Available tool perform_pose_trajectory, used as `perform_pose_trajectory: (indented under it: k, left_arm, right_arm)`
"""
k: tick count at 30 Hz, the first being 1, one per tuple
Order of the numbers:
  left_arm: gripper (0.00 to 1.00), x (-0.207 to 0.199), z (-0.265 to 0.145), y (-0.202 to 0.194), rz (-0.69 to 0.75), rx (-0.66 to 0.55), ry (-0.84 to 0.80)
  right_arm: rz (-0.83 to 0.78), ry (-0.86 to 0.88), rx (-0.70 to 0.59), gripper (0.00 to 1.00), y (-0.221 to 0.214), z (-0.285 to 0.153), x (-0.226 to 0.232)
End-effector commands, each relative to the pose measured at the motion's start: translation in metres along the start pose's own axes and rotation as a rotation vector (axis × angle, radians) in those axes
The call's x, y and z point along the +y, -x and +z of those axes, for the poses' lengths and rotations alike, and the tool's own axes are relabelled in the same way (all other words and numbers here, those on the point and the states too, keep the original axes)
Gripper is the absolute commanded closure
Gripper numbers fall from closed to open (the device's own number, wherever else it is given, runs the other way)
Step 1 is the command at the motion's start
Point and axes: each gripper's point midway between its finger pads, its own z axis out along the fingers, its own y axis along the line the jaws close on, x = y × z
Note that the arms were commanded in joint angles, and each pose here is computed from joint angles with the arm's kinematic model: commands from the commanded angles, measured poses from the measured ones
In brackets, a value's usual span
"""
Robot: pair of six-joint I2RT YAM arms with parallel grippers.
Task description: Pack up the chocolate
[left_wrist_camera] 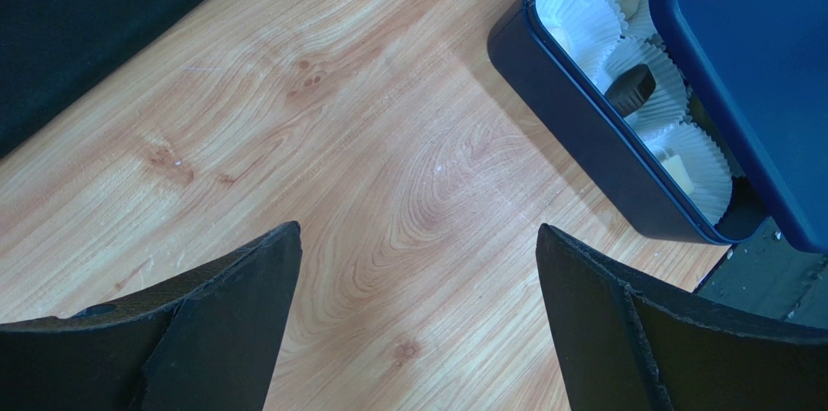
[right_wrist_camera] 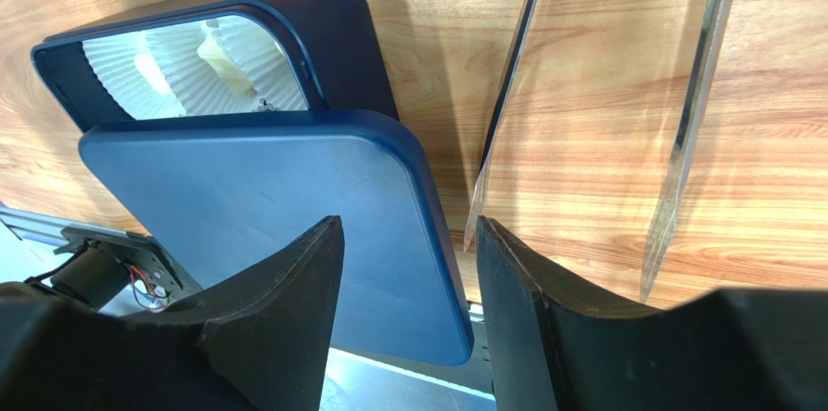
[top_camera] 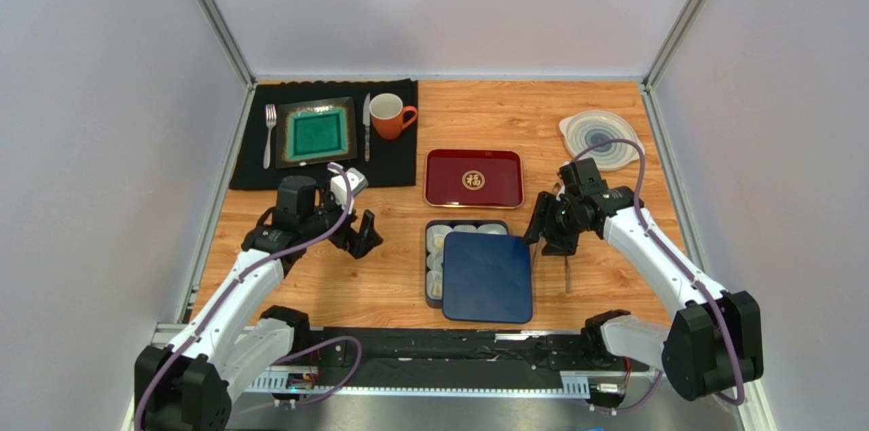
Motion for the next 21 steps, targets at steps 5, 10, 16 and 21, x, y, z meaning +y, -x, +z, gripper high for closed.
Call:
perform_pose_trajectory:
  k: [5, 10, 16, 21]
  left_arm:
    - [0.01, -0.004, -0.003, 0.024, 0.020, -0.049, -0.017]
    - [0.01, -0.004, -0.002, 0.026, 0.027, -0.044, -0.014]
    - [0.01, -0.003, 0.004, 0.019, 0.047, -0.010, -0.007]
    - [0.01, -0.004, 0.005, 0.019, 0.058, -0.005, -0.006]
  right_arm:
    - [-0.002, 0.043, 0.015, 0.43, -0.004, 0.006, 0.006]
    - [0.053, 0.001, -0.027, 0.44, -0.007, 0.000, -0.004]
    - [0.166, -0.128, -0.223, 0.63, 0.005, -0.035, -0.028]
    - [0.243, -0.224, -0.205, 0.62, -0.011, -0.037, -0.050]
